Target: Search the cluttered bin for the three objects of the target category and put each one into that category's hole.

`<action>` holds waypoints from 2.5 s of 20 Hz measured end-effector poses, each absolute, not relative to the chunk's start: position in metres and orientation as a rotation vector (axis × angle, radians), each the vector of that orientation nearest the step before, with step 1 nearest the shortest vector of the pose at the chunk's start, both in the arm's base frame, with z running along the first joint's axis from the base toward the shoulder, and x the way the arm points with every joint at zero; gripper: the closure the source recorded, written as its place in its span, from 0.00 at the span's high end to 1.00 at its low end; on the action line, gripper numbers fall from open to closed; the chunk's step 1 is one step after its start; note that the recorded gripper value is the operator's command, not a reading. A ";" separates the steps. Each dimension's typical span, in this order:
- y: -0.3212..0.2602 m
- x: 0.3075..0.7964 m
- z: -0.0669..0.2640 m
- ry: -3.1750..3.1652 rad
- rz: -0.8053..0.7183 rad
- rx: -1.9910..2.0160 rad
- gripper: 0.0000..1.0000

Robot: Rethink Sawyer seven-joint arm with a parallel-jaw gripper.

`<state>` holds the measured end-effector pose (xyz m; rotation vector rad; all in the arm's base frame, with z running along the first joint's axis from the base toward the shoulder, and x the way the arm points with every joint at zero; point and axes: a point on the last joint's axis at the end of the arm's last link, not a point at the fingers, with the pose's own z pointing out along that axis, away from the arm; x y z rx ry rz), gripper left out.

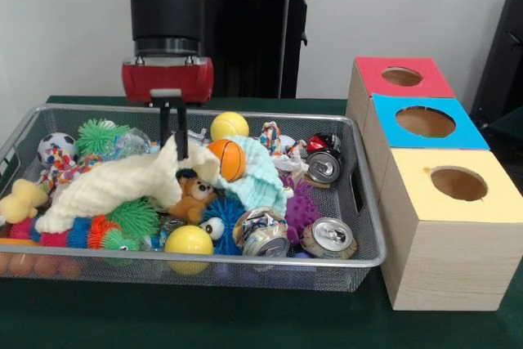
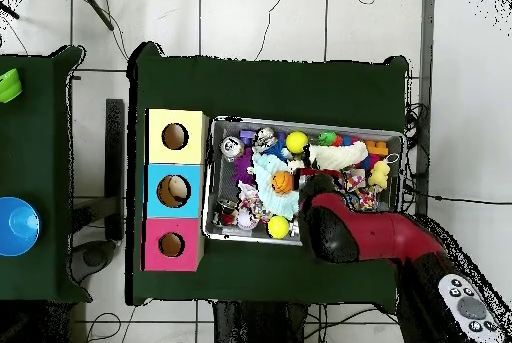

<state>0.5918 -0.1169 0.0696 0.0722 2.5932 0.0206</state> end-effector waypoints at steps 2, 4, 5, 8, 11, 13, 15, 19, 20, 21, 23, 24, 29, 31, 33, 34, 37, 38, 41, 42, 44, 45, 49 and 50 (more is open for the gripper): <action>-0.106 0.595 0.082 2.584 0.012 0.047 0.00; -0.098 0.598 0.089 2.575 0.009 0.028 0.00; -0.096 0.599 0.091 2.573 0.008 0.023 0.00; -0.085 0.603 0.097 2.564 0.008 -0.002 0.00; -0.079 0.605 0.099 2.560 0.008 -0.015 0.00; -0.079 0.605 0.100 2.559 0.009 -0.017 0.00; -0.078 0.606 0.100 2.558 0.010 -0.018 0.00; -0.078 0.608 0.103 2.548 0.020 -0.016 0.00; -0.079 0.609 0.105 2.546 0.024 -0.011 0.00; -0.079 0.609 0.107 2.544 0.028 -0.006 0.00; -0.081 0.606 0.116 2.537 0.044 0.017 0.00; -0.081 0.605 0.118 2.536 0.048 0.023 0.00; -0.073 0.596 0.150 2.522 0.079 0.082 0.00; -0.066 0.591 0.169 2.522 0.083 0.109 0.00; -0.059 0.587 0.181 2.525 0.077 0.124 0.00; -0.047 0.582 0.194 2.530 0.068 0.125 0.00; -0.025 0.576 0.207 2.530 0.054 0.097 0.00; -0.015 0.574 0.210 2.529 0.047 0.079 0.00; 0.011 0.568 0.215 2.530 0.037 0.035 0.00; 0.027 0.564 0.215 2.535 0.036 0.012 0.00; 0.044 0.556 0.214 2.546 0.037 -0.012 0.00; 0.052 0.552 0.213 2.554 0.037 -0.020 0.00; 0.074 0.538 0.206 2.577 0.031 -0.032 0.00; 0.080 0.534 0.203 2.578 0.028 -0.024 0.00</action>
